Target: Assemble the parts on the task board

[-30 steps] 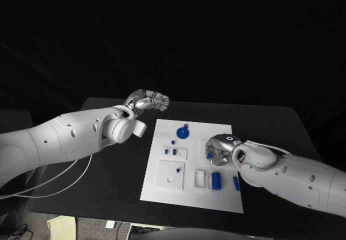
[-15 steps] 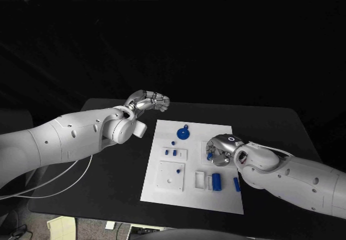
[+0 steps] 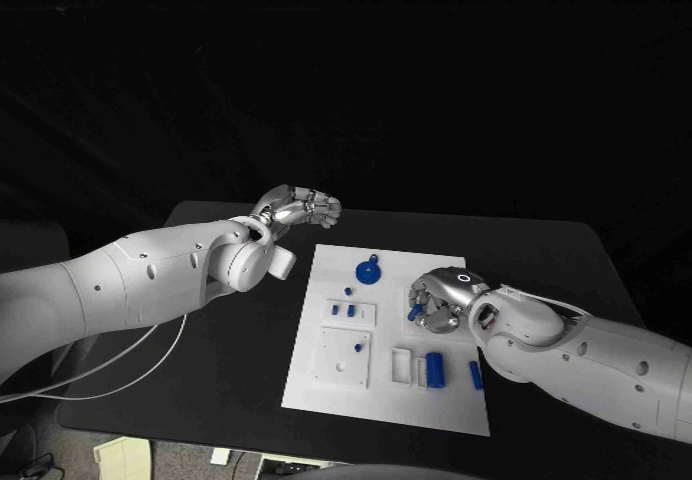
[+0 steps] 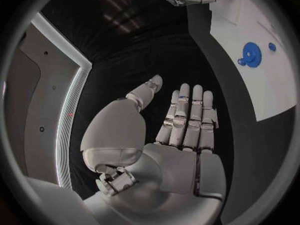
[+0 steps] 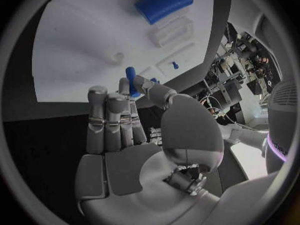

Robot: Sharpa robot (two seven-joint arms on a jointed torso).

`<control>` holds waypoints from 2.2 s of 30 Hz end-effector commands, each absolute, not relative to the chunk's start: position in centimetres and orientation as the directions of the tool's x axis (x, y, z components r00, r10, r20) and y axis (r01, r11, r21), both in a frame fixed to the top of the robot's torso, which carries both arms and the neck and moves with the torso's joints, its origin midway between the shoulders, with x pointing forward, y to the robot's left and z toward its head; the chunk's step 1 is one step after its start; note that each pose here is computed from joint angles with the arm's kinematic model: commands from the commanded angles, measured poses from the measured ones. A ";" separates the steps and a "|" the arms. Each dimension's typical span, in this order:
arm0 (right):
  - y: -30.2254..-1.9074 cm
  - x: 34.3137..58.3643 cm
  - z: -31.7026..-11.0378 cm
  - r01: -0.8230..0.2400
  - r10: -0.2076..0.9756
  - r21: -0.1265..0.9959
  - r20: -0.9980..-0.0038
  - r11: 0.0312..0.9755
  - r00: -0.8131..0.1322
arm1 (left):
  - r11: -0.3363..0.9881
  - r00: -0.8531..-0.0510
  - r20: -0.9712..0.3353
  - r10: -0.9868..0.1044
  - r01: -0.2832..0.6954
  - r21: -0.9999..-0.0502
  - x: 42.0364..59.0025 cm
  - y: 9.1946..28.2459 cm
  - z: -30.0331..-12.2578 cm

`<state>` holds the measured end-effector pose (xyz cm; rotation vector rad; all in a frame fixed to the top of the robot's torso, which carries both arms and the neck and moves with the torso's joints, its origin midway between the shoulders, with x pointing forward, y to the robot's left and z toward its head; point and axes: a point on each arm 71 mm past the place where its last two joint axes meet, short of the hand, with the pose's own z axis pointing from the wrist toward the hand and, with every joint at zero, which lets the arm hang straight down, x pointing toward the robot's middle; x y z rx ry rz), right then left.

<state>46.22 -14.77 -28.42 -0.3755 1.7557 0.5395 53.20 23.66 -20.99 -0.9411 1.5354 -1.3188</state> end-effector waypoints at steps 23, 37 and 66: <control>-6.4 42.9 -27.4 -0.654 0.042 0.246 -0.949 0.715 -0.311 | 0.136 -0.346 -0.129 -0.930 0.005 -0.991 53.2 23.0 -20.9; -3.0 40.9 -30.1 -0.709 -0.058 0.205 -0.943 0.674 -0.328 | 0.132 -0.356 -0.125 -0.926 0.004 -0.991 53.3 22.3 -20.9; -1.7 40.2 -32.1 -0.719 -0.095 0.185 -0.939 0.670 -0.330 | 0.131 -0.364 -0.123 -0.923 0.003 -0.991 53.3 21.9 -21.0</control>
